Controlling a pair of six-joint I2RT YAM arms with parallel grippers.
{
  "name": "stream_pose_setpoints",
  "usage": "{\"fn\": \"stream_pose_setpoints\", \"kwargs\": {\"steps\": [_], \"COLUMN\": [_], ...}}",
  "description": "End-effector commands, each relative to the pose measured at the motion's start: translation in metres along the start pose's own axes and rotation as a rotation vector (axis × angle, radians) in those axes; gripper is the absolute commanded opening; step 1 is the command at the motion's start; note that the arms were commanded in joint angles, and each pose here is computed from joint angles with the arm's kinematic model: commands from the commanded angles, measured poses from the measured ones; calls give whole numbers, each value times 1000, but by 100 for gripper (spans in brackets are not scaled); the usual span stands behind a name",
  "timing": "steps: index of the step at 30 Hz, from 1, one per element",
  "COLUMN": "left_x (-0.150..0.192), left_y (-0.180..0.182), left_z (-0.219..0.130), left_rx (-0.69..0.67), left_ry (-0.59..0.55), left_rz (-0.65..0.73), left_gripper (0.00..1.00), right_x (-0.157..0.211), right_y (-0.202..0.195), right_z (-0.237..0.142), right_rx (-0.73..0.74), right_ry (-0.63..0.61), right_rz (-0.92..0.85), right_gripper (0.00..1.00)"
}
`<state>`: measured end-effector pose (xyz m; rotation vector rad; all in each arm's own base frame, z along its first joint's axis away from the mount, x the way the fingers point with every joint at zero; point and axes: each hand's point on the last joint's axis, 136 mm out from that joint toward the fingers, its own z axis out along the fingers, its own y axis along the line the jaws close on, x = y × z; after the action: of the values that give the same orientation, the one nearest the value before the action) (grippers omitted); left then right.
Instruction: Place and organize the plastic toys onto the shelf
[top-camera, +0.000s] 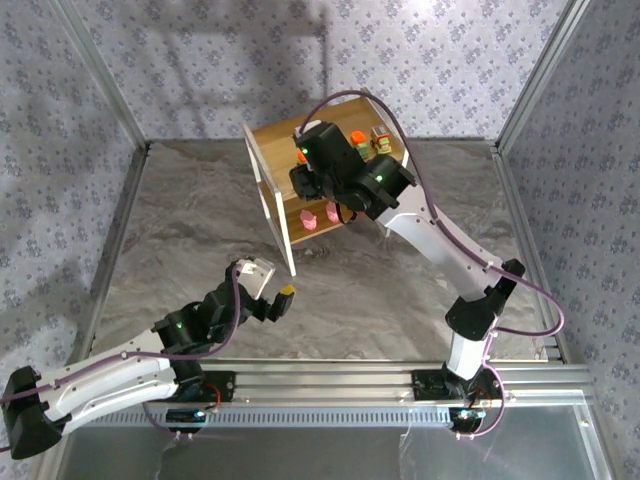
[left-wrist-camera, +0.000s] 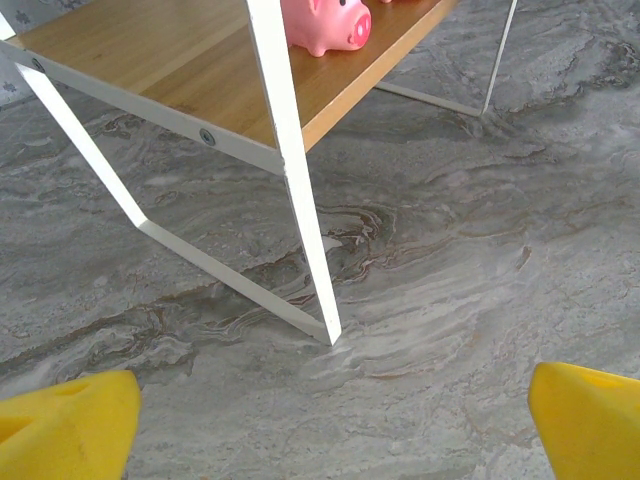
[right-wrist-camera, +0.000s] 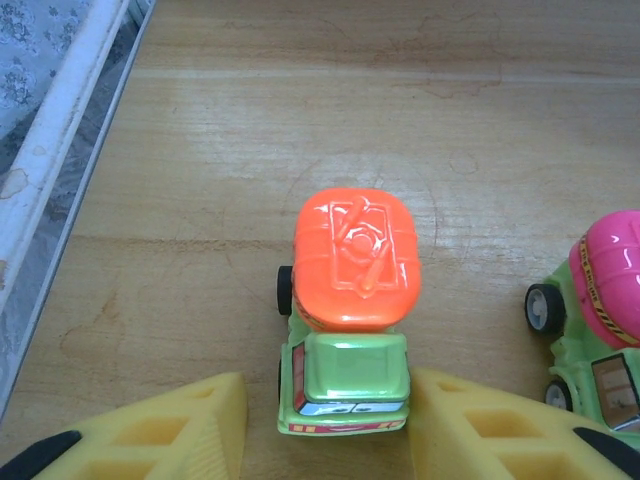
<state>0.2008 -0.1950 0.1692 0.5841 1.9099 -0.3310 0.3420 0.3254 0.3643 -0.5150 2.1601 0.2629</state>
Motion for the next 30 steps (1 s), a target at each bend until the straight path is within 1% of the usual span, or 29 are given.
{"fn": "stream_pose_setpoints", "kwargs": {"steps": [1,4,7,14,21,27,30], "left_x": [2,2,2,2,2,2,1], "left_y": [3,4,4,5,8,12,15], "left_z": [-1,-1,-1,-1,-2,-3,-4], "left_rx": [-18,-20,-22,-29,-45,-65,-77], "left_ry": [1,-1,0,1,-5,-5,-9], "left_rz": [-1,-1,-1,-3,-9,-11,-16], "left_gripper": [99,99,99,99,99,99,99], "right_x": [-9,-10,-12,-13,-12,-3,7], "right_y": [-5,-8,-12,-17,-23,-31,-39], "right_z": [-19,-22,-28,-39,-49,-62,-67], "right_rx": [10,19,31,39,48,62,79], "right_ry": [-38,-43,-54,-71,-84,-90,-85], "right_rz": [-7,-9,-8,-5,-2,-3,-2], "right_gripper": [47,48,52,54,60,61,63]}}
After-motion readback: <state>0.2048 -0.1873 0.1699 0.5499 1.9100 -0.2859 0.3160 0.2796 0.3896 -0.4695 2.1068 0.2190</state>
